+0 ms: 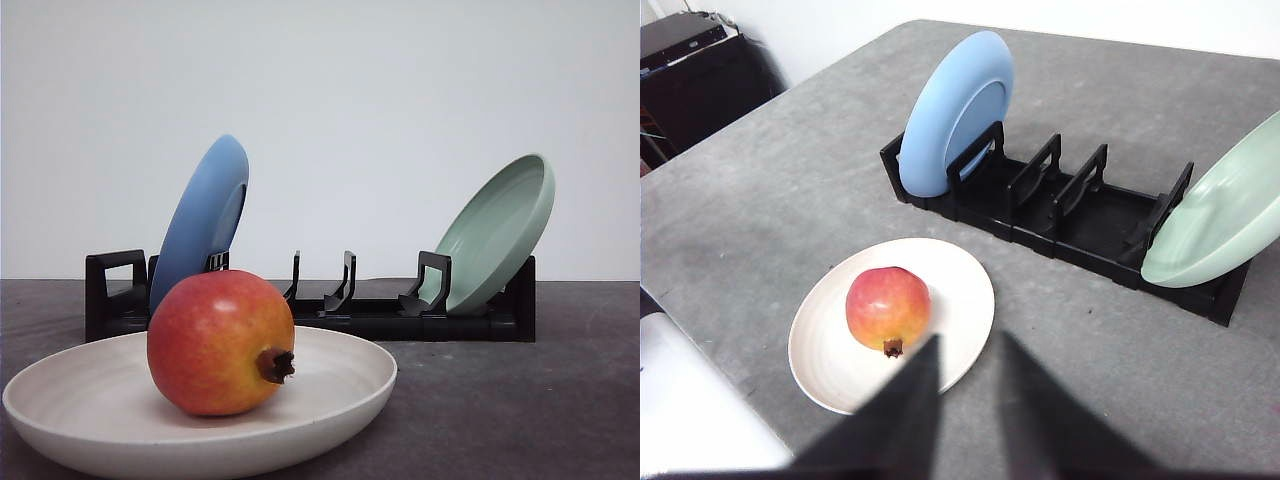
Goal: Place pomegranate in white plate
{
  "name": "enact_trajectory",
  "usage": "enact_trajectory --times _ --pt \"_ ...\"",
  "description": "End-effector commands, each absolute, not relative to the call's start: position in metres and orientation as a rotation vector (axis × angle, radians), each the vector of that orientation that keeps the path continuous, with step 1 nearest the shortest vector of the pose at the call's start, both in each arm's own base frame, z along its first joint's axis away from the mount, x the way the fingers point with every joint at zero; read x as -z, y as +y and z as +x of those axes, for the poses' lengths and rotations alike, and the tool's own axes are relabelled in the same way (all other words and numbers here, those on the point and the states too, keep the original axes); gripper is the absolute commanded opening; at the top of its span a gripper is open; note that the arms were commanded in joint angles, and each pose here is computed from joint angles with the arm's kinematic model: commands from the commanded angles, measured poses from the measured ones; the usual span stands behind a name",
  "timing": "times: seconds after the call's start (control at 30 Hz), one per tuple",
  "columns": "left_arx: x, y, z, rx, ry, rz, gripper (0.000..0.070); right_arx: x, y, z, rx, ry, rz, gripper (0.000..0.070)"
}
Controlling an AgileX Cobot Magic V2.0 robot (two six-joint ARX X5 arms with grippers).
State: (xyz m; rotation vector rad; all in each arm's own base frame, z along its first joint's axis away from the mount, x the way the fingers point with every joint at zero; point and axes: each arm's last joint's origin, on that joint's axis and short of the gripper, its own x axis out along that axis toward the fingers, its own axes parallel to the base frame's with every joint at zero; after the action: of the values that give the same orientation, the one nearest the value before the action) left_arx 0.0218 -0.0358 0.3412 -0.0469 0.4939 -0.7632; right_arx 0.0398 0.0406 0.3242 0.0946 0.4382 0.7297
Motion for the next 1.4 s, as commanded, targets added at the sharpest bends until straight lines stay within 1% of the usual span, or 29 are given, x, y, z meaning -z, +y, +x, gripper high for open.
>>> enact_trajectory --times 0.0,0.67,0.8,0.87,0.93,1.0,1.07,1.1,1.17,1.27,1.37 --pt "-0.345 -0.035 0.021 0.779 0.476 -0.051 0.0000 -0.328 0.041 0.040 -0.735 0.418 0.090 0.0000" --pt "-0.344 -0.036 0.022 0.777 0.478 -0.049 0.0000 -0.328 0.040 0.039 -0.734 0.416 0.091 0.0000" --pt "-0.341 -0.036 0.025 0.702 0.493 -0.067 0.0000 -0.328 0.041 0.040 -0.735 0.415 0.091 0.0000" --pt "-0.335 -0.036 0.030 0.600 0.498 -0.084 0.0000 -0.328 0.041 0.040 -0.735 0.415 0.091 0.0000" --pt "-0.327 -0.035 0.036 0.479 0.494 -0.098 0.0000 -0.328 0.041 0.040 -0.735 0.414 0.092 0.0000" --pt "-0.315 -0.035 0.045 0.361 0.465 -0.081 0.0000 -0.328 0.041 0.040 -0.735 0.413 0.092 0.0000" --pt "-0.299 -0.036 0.057 0.259 0.406 -0.071 0.0000 -0.328 0.041 0.040 -0.735 0.413 0.092 0.0000" --pt "-0.291 -0.036 0.063 0.228 0.371 -0.067 0.0000 -0.328 0.041 0.040 -0.735 0.413 0.092 0.0000" --pt "-0.271 -0.035 0.076 0.207 0.292 -0.038 0.0000 -0.328 0.041 0.040 -0.735 0.413 0.092 0.0000" --pt "-0.241 -0.028 0.087 0.219 0.198 0.012 0.0000 -0.328 0.041 0.040 -0.735 0.413 0.092 0.0000" --pt "-0.213 -0.021 0.094 0.207 0.130 0.055 0.0000 -0.328 0.041 0.040 -0.735 0.413 0.092 0.0000"
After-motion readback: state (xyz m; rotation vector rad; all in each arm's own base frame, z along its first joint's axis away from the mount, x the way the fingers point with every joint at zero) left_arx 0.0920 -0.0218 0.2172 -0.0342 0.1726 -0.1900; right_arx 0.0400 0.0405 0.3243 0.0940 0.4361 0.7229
